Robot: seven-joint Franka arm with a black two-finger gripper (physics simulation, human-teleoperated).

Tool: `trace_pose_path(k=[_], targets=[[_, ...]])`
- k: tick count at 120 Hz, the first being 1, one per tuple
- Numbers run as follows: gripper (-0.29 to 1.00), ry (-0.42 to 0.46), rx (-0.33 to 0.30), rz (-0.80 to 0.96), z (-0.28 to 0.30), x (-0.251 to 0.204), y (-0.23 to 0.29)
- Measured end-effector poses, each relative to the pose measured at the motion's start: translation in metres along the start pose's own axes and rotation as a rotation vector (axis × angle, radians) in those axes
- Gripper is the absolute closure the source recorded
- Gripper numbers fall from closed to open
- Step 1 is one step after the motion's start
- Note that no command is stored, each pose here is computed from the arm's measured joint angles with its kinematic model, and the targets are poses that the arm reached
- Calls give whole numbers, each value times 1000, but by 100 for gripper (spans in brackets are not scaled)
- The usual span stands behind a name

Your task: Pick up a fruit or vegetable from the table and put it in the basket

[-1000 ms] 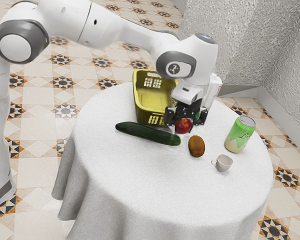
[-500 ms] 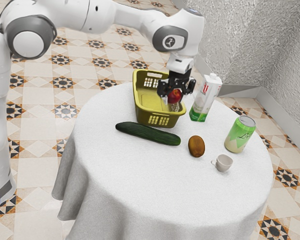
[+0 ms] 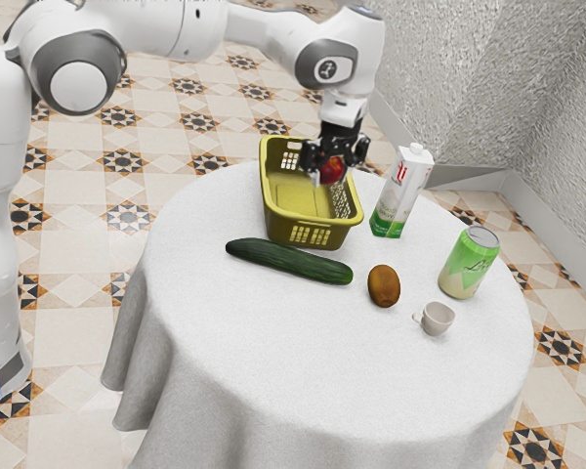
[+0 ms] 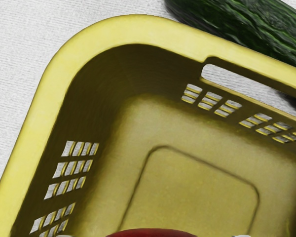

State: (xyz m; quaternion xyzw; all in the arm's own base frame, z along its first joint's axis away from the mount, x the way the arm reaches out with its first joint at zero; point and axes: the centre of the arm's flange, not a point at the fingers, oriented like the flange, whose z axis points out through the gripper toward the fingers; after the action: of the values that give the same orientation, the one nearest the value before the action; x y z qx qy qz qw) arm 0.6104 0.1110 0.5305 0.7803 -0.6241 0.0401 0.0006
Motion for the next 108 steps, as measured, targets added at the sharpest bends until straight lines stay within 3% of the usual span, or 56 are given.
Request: trace_pose_path(k=[60, 79, 102, 108], targets=[[32, 2, 8, -19, 11, -20, -26], [11, 3, 6, -21, 10, -21, -25], [3, 14, 1, 4, 11, -4, -25], [2, 54, -45, 30, 17, 18, -19]])
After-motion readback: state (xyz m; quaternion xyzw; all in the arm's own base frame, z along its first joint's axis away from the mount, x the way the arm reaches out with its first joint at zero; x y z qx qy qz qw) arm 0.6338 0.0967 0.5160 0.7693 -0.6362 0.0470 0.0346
